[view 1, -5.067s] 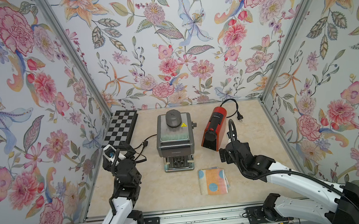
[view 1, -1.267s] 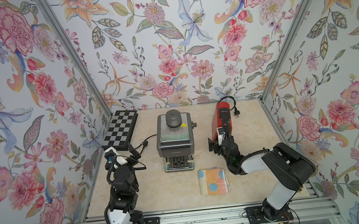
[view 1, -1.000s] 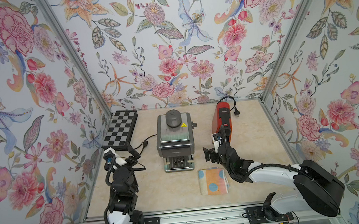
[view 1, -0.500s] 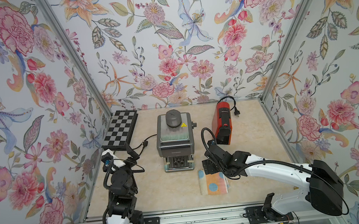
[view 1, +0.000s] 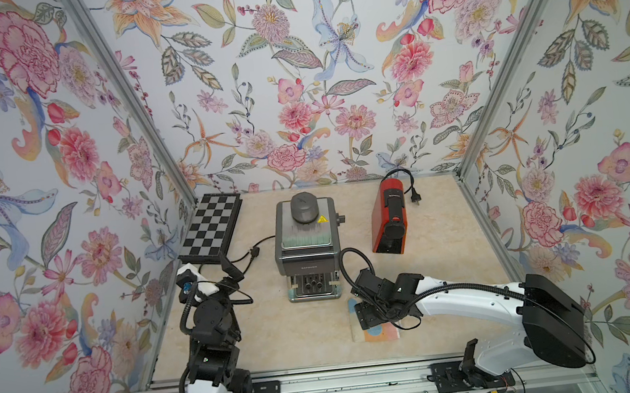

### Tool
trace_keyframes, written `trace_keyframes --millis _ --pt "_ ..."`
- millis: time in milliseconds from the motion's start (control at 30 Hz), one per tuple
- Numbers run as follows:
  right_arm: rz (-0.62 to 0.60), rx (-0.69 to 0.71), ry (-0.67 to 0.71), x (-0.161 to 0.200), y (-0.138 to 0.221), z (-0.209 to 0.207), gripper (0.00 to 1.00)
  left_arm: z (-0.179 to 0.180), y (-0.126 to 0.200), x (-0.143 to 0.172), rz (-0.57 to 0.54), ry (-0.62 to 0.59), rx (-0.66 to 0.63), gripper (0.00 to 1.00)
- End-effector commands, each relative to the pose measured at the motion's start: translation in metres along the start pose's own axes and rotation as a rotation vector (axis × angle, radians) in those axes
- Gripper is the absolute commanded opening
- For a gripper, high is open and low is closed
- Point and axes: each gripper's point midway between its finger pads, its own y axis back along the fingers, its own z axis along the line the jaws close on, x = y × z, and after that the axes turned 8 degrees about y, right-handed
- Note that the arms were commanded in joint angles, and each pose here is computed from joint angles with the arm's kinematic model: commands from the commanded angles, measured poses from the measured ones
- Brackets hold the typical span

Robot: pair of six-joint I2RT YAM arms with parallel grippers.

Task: Wipe the surface of a coffee machine
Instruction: Pick up the cleaning item at the center of the board.

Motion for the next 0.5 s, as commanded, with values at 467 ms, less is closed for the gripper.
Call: trace_keyframes --millis 467 --pt "0.218 0.110 -0.020 0.078 -0.062 -0.026 0.70 0.000 0.004 -0.010 -0.023 0.025 -0.004 0.99"
